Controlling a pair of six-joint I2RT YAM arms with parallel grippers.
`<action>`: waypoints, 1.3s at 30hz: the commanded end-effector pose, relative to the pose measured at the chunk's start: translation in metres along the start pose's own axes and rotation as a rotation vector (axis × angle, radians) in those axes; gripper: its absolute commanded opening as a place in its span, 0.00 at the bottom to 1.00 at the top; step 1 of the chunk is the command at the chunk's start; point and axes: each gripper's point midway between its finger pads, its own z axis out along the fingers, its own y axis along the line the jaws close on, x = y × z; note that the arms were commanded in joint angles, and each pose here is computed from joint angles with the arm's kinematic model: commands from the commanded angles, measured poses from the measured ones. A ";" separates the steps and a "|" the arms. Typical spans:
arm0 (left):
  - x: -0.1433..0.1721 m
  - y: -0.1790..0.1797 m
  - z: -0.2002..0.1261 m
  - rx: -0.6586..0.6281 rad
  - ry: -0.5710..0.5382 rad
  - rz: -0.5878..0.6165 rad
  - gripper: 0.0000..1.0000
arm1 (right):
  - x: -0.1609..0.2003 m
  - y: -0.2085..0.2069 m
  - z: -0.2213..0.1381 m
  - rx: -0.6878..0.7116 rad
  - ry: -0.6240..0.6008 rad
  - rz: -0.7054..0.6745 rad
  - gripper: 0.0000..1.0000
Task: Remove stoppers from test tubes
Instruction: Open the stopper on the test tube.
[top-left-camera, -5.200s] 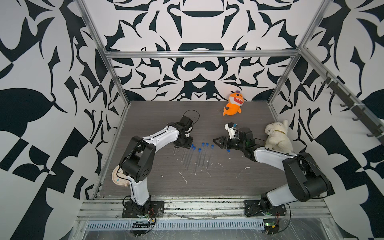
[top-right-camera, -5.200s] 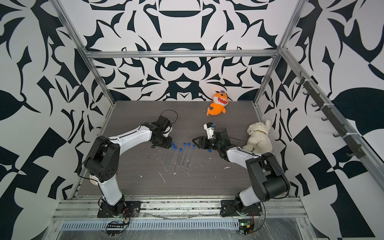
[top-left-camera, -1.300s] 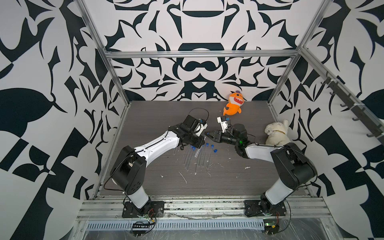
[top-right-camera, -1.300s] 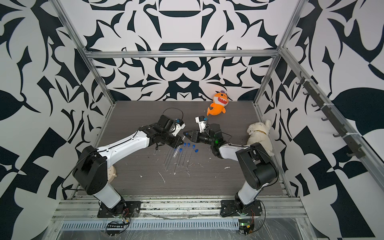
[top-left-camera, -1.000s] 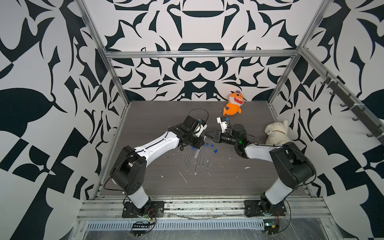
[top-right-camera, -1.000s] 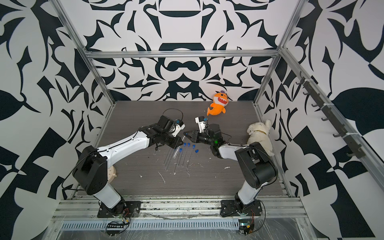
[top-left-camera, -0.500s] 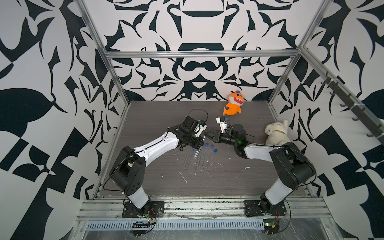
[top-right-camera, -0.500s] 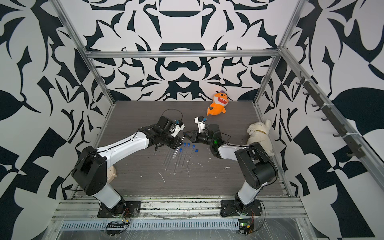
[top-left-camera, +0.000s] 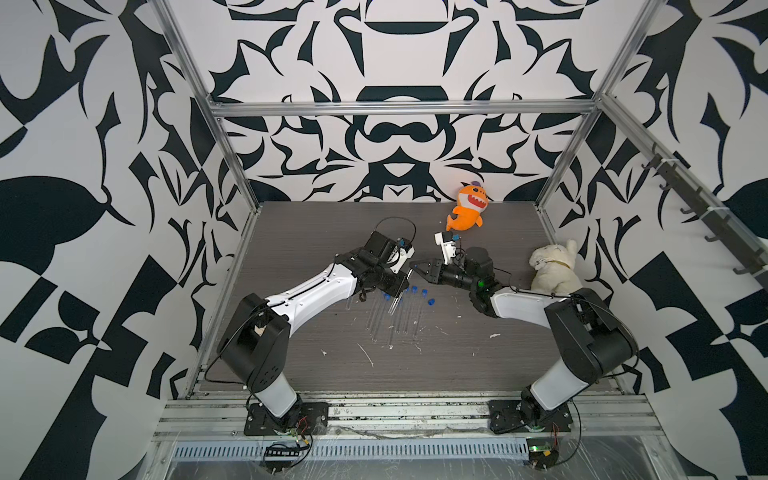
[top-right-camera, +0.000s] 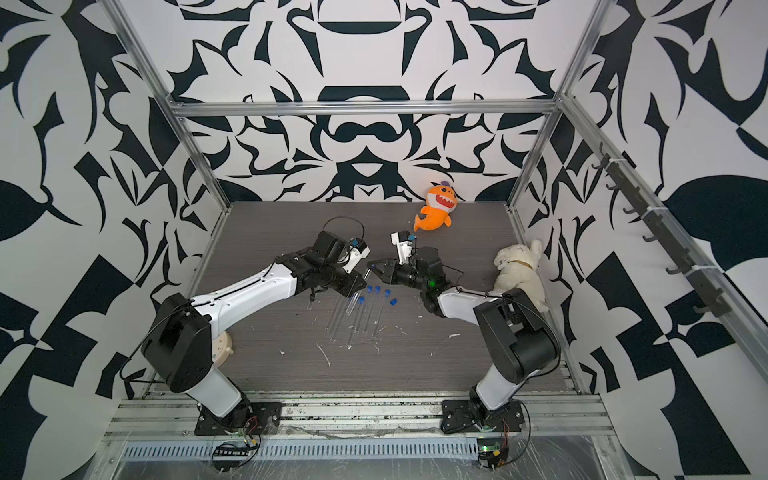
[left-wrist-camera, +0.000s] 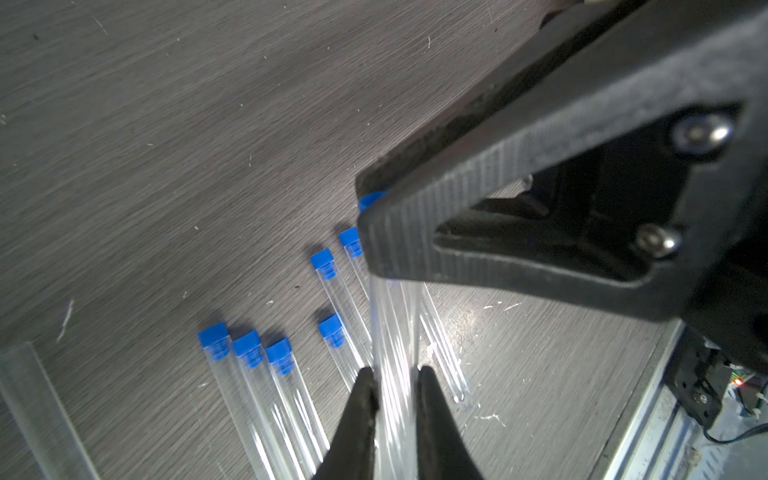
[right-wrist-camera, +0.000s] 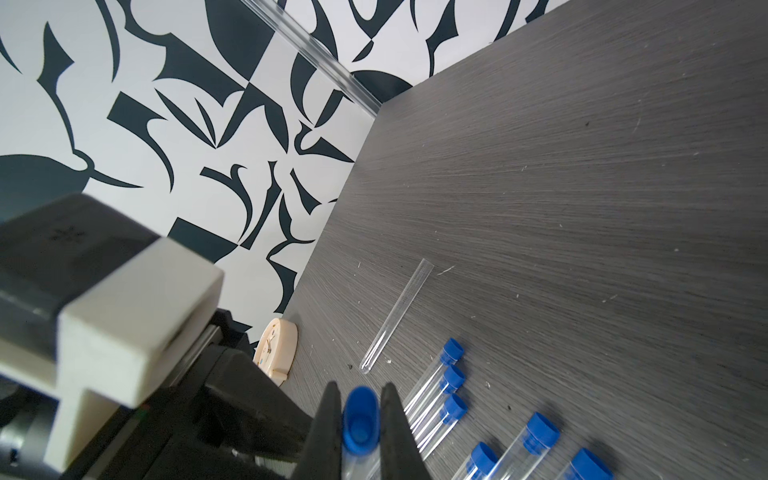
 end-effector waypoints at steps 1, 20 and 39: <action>0.021 -0.003 -0.004 0.008 0.065 0.003 0.00 | -0.046 0.029 -0.008 -0.013 -0.128 -0.116 0.09; 0.024 0.001 -0.002 -0.009 0.081 0.019 0.00 | -0.046 0.042 -0.011 -0.056 -0.099 -0.131 0.16; 0.025 0.002 -0.003 -0.017 0.077 0.025 0.00 | -0.058 0.024 -0.020 0.042 -0.136 -0.085 0.14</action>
